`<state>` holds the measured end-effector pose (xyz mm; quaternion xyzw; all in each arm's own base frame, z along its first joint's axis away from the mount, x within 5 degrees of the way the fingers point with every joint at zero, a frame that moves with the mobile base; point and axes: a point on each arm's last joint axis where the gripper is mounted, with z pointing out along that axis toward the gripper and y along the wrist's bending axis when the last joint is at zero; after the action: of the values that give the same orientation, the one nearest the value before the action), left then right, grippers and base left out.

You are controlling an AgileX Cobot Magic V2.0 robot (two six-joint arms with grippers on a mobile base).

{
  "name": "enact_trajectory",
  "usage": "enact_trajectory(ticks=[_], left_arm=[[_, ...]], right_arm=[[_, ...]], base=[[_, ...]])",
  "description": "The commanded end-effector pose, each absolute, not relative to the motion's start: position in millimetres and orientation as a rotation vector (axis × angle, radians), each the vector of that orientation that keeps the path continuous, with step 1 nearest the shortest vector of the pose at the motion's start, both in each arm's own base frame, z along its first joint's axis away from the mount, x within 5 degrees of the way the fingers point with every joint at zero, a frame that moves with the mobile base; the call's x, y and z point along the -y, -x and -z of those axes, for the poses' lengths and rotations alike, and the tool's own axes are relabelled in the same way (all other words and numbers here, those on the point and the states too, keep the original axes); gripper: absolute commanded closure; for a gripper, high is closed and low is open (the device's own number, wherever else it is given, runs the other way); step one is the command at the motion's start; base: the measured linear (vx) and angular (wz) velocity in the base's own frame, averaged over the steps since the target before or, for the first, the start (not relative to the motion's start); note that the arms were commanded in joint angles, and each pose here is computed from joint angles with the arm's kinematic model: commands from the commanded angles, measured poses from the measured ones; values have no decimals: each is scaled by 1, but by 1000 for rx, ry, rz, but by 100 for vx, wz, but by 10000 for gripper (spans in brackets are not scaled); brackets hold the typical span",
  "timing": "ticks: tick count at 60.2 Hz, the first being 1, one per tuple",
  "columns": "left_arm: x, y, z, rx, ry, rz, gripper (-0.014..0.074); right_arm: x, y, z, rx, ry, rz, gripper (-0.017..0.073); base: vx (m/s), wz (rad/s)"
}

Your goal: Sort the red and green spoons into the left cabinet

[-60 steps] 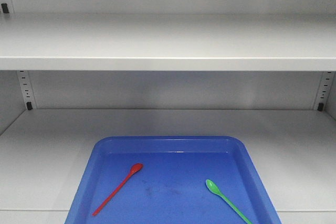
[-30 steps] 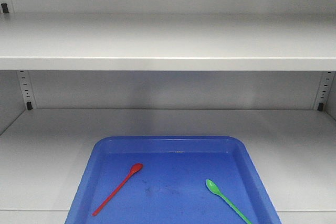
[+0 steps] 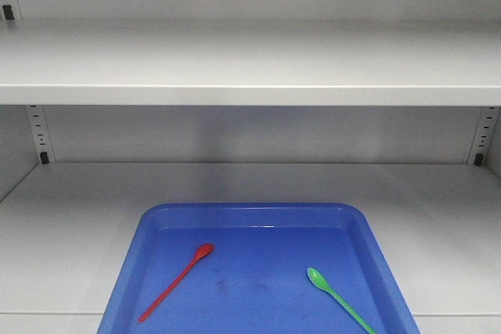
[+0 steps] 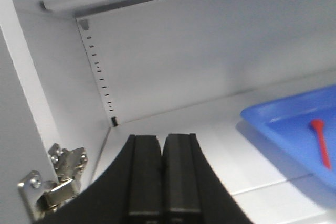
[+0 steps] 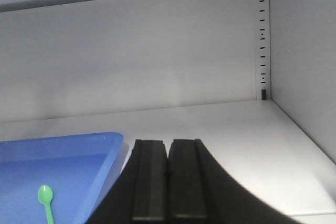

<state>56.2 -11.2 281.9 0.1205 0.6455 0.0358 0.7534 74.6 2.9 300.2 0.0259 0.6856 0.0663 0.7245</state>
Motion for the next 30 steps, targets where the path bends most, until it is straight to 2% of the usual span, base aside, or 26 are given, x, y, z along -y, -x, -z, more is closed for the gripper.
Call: enact_trajectory(ticks=[1, 15, 30], left_arm=[[8, -52, -288, -1422, -219, -118, 591], [0, -47, -276, -1459, 0, -76, 591], [-8, -49, -233, -1330, 150, -46, 591]], right_arm=[[-7, -73, -315, -1437, -13, -171, 562], [-7, -73, -315, -1437, -13, -171, 562], [-7, -73, -315, -1437, -13, -171, 562]], base=[[0, 0], [0, 0], [0, 0]])
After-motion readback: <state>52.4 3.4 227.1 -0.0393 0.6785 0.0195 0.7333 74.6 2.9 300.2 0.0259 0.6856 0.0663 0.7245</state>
